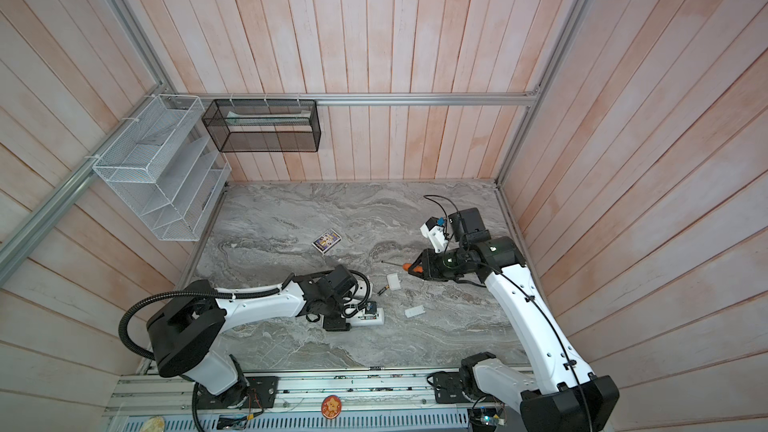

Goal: Unload the batteries from the remote control
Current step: 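Grasp the white remote with the left gripper while the right brings the screwdriver over, then insert the screwdriver tip beside the batteries with the right gripper to pry them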

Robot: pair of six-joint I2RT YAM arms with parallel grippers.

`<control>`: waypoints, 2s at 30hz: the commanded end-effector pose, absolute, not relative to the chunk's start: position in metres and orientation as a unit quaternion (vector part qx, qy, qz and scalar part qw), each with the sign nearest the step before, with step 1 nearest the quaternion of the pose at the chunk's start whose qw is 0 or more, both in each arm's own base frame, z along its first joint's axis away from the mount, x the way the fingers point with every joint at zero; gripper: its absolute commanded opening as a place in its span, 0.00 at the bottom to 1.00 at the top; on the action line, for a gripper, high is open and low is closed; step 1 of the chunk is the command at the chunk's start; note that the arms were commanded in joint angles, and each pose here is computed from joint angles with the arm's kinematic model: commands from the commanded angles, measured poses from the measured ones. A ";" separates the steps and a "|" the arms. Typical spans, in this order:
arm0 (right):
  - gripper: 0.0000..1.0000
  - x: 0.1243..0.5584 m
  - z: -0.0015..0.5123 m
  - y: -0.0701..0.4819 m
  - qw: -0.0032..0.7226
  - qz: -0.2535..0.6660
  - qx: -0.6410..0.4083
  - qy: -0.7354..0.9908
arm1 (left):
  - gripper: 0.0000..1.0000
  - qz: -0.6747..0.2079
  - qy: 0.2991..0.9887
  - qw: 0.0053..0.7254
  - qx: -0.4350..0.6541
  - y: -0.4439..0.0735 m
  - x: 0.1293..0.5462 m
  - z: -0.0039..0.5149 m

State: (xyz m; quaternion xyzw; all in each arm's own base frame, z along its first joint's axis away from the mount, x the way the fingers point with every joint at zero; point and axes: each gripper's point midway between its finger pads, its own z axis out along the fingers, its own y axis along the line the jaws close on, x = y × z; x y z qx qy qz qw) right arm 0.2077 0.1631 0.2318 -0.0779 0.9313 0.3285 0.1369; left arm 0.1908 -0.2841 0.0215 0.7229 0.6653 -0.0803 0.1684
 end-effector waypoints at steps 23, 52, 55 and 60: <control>0.04 0.123 0.179 0.172 -0.062 0.264 -0.134 0.953 | 0.55 -0.078 0.673 0.100 0.729 -0.228 0.171 -0.018; 0.03 0.152 0.147 0.185 -0.055 0.266 -0.120 0.955 | 0.21 -0.087 0.662 0.084 0.740 -0.241 0.156 -0.022; 0.03 0.150 0.142 0.183 -0.059 0.262 -0.118 0.956 | 0.20 -0.087 0.662 0.084 0.740 -0.241 0.156 -0.021; 0.03 0.153 0.139 0.178 -0.054 0.260 -0.114 0.957 | 0.17 -0.087 0.662 0.081 0.740 -0.241 0.155 -0.023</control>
